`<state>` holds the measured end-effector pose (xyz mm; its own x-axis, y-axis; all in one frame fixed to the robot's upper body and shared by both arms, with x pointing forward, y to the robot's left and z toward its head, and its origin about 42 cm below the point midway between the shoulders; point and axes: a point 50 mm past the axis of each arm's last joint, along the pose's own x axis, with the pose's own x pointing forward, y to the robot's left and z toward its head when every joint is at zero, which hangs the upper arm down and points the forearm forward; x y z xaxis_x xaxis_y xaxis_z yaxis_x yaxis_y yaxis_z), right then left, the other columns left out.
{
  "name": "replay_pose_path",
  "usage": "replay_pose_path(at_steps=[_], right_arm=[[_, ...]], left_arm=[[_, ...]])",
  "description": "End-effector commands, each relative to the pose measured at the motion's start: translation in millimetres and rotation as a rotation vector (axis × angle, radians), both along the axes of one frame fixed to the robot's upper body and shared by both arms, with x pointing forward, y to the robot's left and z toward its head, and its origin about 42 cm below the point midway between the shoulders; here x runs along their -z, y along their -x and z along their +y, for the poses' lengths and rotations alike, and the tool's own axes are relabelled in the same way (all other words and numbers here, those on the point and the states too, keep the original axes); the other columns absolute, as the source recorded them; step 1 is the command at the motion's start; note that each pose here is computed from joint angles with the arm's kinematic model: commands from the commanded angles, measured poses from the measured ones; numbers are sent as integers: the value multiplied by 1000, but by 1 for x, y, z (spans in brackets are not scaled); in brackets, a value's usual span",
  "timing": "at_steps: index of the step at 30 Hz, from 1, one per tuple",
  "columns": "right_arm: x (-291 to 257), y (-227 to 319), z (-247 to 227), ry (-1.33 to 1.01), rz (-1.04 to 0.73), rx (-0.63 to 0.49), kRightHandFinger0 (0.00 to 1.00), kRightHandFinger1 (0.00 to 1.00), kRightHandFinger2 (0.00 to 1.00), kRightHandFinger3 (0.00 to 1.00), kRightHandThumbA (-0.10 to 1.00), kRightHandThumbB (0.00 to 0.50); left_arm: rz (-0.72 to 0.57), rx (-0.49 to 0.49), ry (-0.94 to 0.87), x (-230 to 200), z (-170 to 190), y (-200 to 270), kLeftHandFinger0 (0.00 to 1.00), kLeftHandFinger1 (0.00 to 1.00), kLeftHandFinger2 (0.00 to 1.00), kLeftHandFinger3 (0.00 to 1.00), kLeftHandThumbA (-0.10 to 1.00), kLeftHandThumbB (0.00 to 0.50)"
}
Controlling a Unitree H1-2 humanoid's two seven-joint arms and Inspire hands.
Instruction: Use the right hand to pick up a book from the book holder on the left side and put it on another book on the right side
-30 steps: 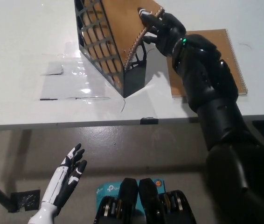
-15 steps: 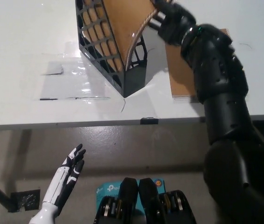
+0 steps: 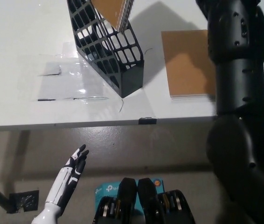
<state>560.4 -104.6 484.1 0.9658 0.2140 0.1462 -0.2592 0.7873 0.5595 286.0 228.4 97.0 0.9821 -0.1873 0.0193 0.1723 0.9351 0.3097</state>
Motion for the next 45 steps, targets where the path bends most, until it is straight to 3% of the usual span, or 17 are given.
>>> replay_pose_path(at_steps=[1,6,12,15,17,18,19,25,26,27,32,36,40,45], right_arm=[[-168,55,-7,-83,-402,-48,0,300,859,1000,-100,51],[-163,46,-29,-151,-352,-25,0,260,831,1000,-100,64],[-149,34,-55,-264,-303,-71,0,173,720,1000,-100,18],[-140,29,-72,-328,-279,-77,0,169,709,1000,-100,49],[-132,28,-83,-391,-255,-65,0,151,673,846,-100,62],[-128,28,-90,-426,-245,-61,0,173,694,981,-100,72],[-124,27,-93,-445,-238,-63,0,186,688,1000,-100,65],[-103,19,-112,-499,-195,-86,0,210,725,999,-100,36],[-98,15,-115,-512,-186,-99,0,222,737,919,-100,33],[-96,14,-115,-516,-181,-106,0,293,742,1000,-100,32],[-77,6,-123,-529,-138,-94,0,307,754,1000,-100,51],[-65,-2,-127,-529,-100,-95,0,329,751,1000,-100,34],[-47,-10,-133,-529,-57,-89,0,301,749,1000,-100,41],[-24,-19,-139,-486,3,-57,0,215,661,1000,-100,55]], left_arm=[[-86,23,-41,-11,7,-2,1000,1000,1000,1000,1000,0],[-76,19,-36,-9,8,5,1000,1000,1000,1000,1000,0],[-49,-1,-19,-2,13,17,1000,1000,1000,1000,1000,0],[-33,-14,-18,3,15,24,1000,1000,1000,1000,1000,1],[-25,-24,-25,6,16,30,1000,1000,1000,1000,995,0],[-23,-27,-31,7,17,32,1000,1000,1000,1000,996,0],[-20,-29,-27,8,17,34,1000,1000,1000,1000,990,0],[-19,-43,-26,10,22,42,1000,1000,1000,1000,974,0],[-14,-48,-26,11,23,42,1000,1000,1000,1000,971,0],[-10,-50,-25,11,23,43,1000,1000,1000,1000,970,0],[-11,-57,-32,13,24,46,1000,1000,1000,1000,956,0],[-9,-63,-35,12,25,46,1000,1000,1000,1000,961,0],[-8,-64,-34,11,26,46,1000,1000,1000,1000,977,0],[-8,-67,-38,12,27,46,1000,1000,1000,1000,946,0]])
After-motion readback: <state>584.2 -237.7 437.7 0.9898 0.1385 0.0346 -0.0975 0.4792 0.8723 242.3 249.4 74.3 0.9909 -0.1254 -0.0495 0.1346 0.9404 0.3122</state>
